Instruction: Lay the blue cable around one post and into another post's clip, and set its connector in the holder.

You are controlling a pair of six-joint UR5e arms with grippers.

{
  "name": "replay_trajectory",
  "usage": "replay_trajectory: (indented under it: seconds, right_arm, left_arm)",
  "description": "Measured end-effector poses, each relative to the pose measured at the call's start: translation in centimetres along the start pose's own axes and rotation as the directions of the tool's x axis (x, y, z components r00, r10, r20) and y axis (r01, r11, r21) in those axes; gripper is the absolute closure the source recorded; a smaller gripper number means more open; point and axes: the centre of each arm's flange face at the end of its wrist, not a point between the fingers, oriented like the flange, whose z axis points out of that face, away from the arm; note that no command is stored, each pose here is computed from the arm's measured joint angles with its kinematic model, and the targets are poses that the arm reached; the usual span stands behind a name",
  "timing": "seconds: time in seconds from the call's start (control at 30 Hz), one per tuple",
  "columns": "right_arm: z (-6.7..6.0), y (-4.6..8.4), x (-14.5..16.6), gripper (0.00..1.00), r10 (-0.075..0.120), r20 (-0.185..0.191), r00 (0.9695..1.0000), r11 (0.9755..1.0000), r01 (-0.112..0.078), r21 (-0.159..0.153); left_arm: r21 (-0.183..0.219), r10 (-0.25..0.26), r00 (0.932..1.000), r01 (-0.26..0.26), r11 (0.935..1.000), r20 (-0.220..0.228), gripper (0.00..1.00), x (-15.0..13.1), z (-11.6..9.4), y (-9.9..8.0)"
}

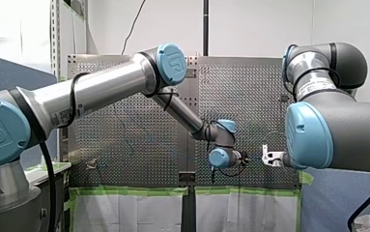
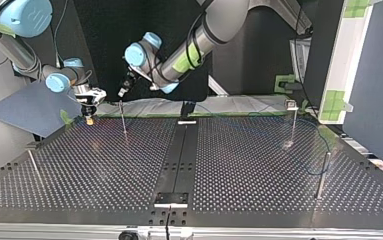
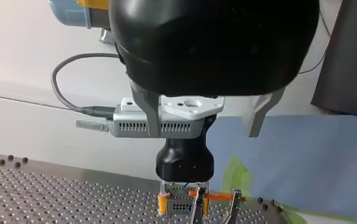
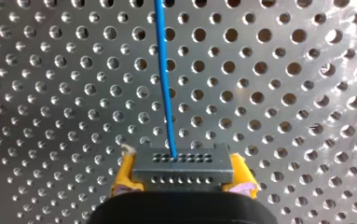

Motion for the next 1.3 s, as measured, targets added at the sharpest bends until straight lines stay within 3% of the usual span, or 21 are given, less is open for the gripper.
replay_trajectory:
  seconds: [0.3,0.5,0.97,1.1,1.3]
  right_arm:
    - [0.1,-0.4,0.0,1.00,0.004,-0.001,1.0000,0.9999,-0.004,0.009]
    - [0.1,-0.7,0.0,1.00,0.008,-0.001,1.0000,0.9999,-0.008,0.013]
    - [0.2,-0.7,0.0,1.00,0.014,-0.003,0.9999,0.9998,-0.014,0.013]
    - [0.2,-0.7,0.0,1.00,0.015,-0.004,0.9999,0.9998,-0.015,0.014]
    - [0.2,-0.7,0.1,1.00,0.017,-0.006,0.9998,0.9998,-0.017,0.014]
  left_arm:
    - [-0.070,0.012,0.9993,-0.014,0.9975,-0.035,0.15,0.4,-0.7,0.2]
    - [-0.120,0.017,0.9987,-0.022,0.9925,-0.049,0.15,0.5,-0.9,0.7]
    - [-0.238,0.005,0.9994,-0.013,0.9712,-0.035,0.17,0.4,-1.2,1.8]
    - [-0.256,0.002,0.9995,-0.010,0.9665,-0.031,0.17,0.4,-1.3,1.9]
    - [-0.261,0.001,0.9995,-0.009,0.9654,-0.031,0.17,0.3,-1.3,2.0]
